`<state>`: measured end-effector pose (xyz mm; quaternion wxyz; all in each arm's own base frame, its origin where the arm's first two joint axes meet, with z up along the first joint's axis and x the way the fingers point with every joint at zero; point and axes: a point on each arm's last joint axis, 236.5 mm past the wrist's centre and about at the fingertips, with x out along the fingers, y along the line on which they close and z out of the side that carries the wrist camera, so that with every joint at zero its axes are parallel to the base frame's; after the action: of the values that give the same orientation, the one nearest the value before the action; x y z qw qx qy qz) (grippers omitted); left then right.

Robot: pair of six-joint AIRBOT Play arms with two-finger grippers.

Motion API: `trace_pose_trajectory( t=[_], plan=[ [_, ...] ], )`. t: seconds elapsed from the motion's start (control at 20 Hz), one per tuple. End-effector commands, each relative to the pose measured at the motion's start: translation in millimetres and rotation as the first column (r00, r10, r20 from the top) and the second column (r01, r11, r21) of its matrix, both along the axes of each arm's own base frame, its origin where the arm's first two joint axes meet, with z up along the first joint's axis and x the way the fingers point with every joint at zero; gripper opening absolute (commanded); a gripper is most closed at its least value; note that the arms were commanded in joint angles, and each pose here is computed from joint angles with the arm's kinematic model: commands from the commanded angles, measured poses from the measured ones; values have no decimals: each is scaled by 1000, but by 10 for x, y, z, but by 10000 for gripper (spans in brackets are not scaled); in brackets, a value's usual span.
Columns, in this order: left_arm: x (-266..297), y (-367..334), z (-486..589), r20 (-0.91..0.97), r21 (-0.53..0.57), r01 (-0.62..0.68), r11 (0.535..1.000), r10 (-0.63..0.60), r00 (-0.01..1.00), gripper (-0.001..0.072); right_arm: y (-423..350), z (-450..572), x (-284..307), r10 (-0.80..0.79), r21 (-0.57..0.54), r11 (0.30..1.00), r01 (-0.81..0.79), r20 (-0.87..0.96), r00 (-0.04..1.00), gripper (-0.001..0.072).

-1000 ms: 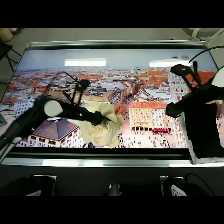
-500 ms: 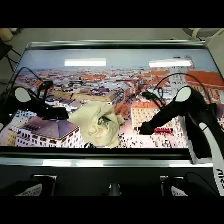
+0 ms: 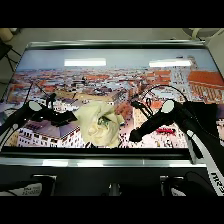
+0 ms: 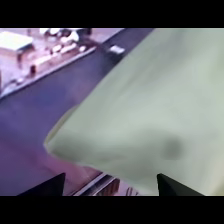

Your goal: Fold the shirts.

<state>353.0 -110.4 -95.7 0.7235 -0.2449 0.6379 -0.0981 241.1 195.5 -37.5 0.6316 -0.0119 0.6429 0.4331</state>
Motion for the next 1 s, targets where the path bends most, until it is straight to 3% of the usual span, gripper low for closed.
trace_pose_trajectory(
  t=[0.0,0.05,0.1,0.15,0.3,0.45,0.7,0.8,0.85,0.9,0.95],
  plan=[
    [205,-69,-149,43,-29,-65,997,66,997,526,99,-42,-1,-37,37,999,38,-15,999,709],
    [226,-57,-164,48,-25,-71,997,72,996,330,110,-86,-28,-51,43,998,52,-26,998,709],
    [233,-52,-159,52,-24,-69,997,70,996,70,92,-160,-55,-65,34,997,66,-33,997,709],
    [241,-53,-145,64,-21,-54,998,55,996,24,98,-229,-68,-108,30,994,110,-50,993,709],
    [262,-56,-37,116,-9,-3,1000,4,993,23,299,-344,-116,-205,88,973,213,-88,975,707],
    [303,-60,148,171,-5,13,1000,-12,985,23,610,-503,-218,-198,73,976,203,-73,978,703],
    [364,-61,528,273,-1,25,1000,-24,962,23,907,-570,48,-372,95,923,373,-30,928,691],
    [374,-61,622,296,-1,25,1000,-23,955,23,934,-551,113,-405,111,907,406,-32,914,591],
    [377,-61,651,303,0,24,1000,-23,953,23,955,-558,96,-414,112,902,418,-56,909,587],
    [382,-59,673,309,0,23,1000,-22,951,23,974,-583,28,-404,104,905,412,-91,910,509],
    [385,-59,700,316,0,23,1000,-22,948,23,977,-614,-57,-382,91,915,394,-120,916,336]
  ],
)
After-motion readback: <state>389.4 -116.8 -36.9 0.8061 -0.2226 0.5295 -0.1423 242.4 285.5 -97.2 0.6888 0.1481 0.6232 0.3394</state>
